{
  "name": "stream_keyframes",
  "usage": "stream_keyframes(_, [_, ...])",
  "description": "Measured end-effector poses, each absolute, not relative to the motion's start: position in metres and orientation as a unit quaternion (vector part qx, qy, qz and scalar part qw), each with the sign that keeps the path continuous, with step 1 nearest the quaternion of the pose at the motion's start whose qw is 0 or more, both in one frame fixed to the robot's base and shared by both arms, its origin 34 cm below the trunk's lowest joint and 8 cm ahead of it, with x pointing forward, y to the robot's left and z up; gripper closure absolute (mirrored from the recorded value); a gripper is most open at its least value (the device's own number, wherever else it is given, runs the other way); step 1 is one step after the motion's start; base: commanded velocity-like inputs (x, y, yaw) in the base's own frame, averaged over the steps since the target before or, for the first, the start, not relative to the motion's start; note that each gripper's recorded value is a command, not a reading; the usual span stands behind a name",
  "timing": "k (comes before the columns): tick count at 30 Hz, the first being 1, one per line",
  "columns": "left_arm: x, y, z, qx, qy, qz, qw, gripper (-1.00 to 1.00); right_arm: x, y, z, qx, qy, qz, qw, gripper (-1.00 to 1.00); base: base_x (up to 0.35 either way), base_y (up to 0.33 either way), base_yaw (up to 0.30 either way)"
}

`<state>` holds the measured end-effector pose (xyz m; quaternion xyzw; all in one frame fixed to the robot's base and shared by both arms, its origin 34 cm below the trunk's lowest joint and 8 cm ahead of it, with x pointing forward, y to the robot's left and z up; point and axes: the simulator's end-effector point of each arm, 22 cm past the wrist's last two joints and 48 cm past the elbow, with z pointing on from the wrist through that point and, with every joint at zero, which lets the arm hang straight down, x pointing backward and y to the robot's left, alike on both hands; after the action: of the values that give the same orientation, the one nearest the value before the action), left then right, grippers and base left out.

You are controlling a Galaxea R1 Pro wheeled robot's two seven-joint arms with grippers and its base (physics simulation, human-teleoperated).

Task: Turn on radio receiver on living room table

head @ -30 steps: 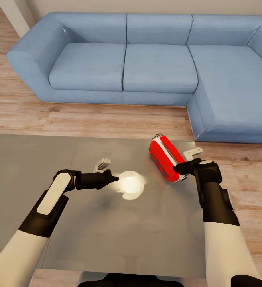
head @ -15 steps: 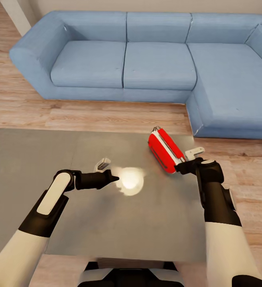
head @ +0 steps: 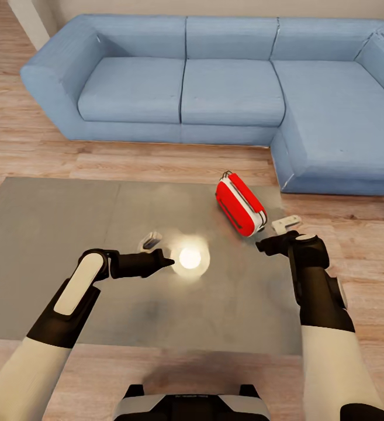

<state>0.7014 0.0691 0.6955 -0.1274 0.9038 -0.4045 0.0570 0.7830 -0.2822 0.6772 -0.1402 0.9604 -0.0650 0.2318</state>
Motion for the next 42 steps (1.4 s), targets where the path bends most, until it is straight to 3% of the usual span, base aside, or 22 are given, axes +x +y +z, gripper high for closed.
stream_keyframes(29, [0.712, 0.098, 0.720, -0.106, 0.914, -0.382, 0.091, 1.00, 0.772, -0.315, 0.716, -0.102, 0.955, -0.087, 0.263, -1.00, -0.002, 0.000, 0.109])
stream_keyframes(42, [0.704, 0.119, 0.710, -0.086, 0.933, -0.334, 0.101, 1.00, 0.676, -0.484, 0.711, 0.008, 0.962, -0.127, 0.240, -1.00, 0.000, 0.000, 0.034])
